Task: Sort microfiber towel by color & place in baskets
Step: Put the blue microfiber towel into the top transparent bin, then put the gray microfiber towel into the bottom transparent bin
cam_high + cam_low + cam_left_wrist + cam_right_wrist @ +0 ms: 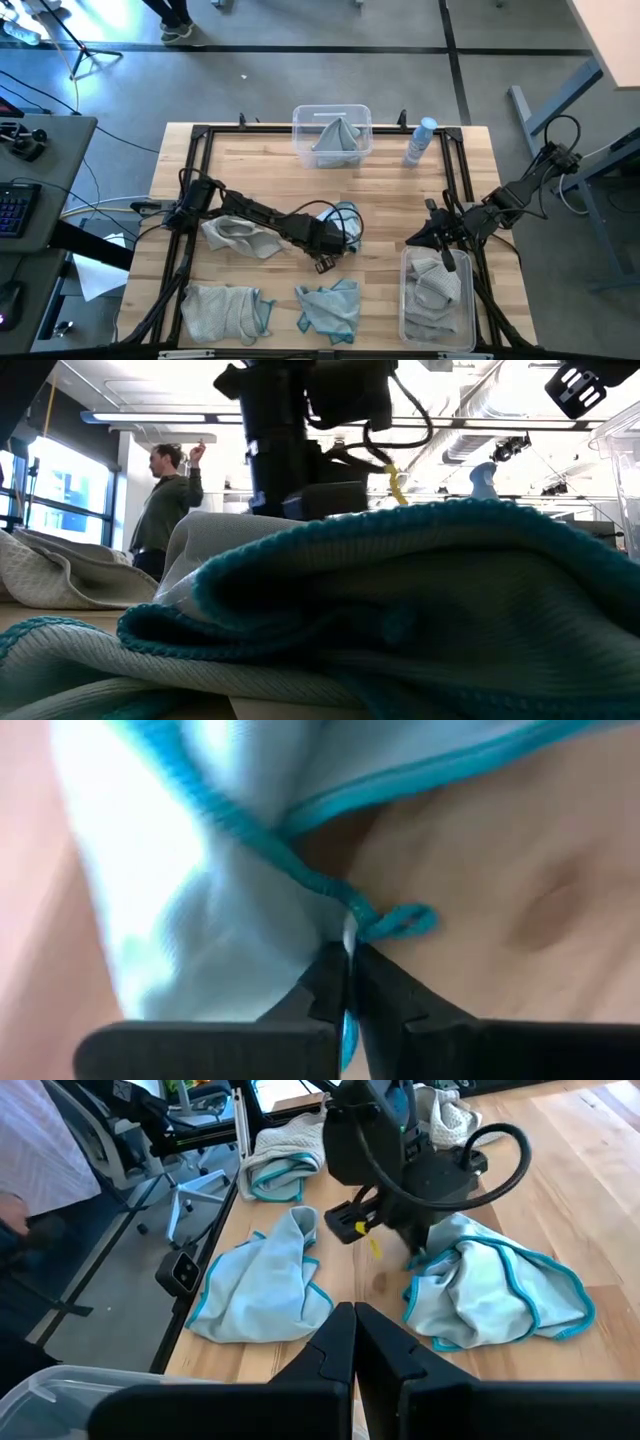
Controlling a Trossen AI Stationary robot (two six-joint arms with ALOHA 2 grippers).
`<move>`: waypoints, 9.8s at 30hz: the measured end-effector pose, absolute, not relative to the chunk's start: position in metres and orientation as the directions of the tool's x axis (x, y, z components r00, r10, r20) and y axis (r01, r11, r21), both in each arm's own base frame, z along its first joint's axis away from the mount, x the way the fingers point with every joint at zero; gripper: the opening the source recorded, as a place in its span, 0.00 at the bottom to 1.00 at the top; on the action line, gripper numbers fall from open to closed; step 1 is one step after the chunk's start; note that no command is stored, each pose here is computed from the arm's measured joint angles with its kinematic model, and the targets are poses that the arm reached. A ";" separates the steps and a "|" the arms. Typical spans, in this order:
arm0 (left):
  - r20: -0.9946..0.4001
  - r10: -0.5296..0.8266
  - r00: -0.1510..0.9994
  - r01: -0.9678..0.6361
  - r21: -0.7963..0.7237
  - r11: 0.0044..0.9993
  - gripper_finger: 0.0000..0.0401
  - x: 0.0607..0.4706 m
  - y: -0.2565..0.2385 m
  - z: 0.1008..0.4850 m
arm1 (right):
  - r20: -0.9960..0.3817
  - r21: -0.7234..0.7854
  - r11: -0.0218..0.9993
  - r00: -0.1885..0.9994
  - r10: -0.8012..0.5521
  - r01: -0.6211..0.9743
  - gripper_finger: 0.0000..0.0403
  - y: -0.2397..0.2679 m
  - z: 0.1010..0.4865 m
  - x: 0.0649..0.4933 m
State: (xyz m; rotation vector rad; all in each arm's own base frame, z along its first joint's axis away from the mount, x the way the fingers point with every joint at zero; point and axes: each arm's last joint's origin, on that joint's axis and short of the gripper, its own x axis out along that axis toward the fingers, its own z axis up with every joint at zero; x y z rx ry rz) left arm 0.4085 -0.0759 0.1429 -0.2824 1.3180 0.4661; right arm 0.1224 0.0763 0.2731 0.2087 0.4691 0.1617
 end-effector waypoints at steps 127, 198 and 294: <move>-0.263 0.684 0.680 -0.680 0.121 0.723 0.00 0.340 0.178 0.455 | -0.327 0.310 0.842 0.881 -0.342 0.442 0.00 0.048 0.275 0.130; -0.803 0.461 0.377 -0.784 -0.012 0.621 0.24 0.362 0.131 0.367 | -0.441 0.333 0.879 0.880 -0.174 0.341 0.00 0.052 0.267 0.128; -0.832 0.090 0.547 0.041 0.134 0.990 0.00 0.164 -0.071 0.266 | -0.587 0.162 0.930 0.790 -0.178 0.330 0.00 0.077 0.297 0.295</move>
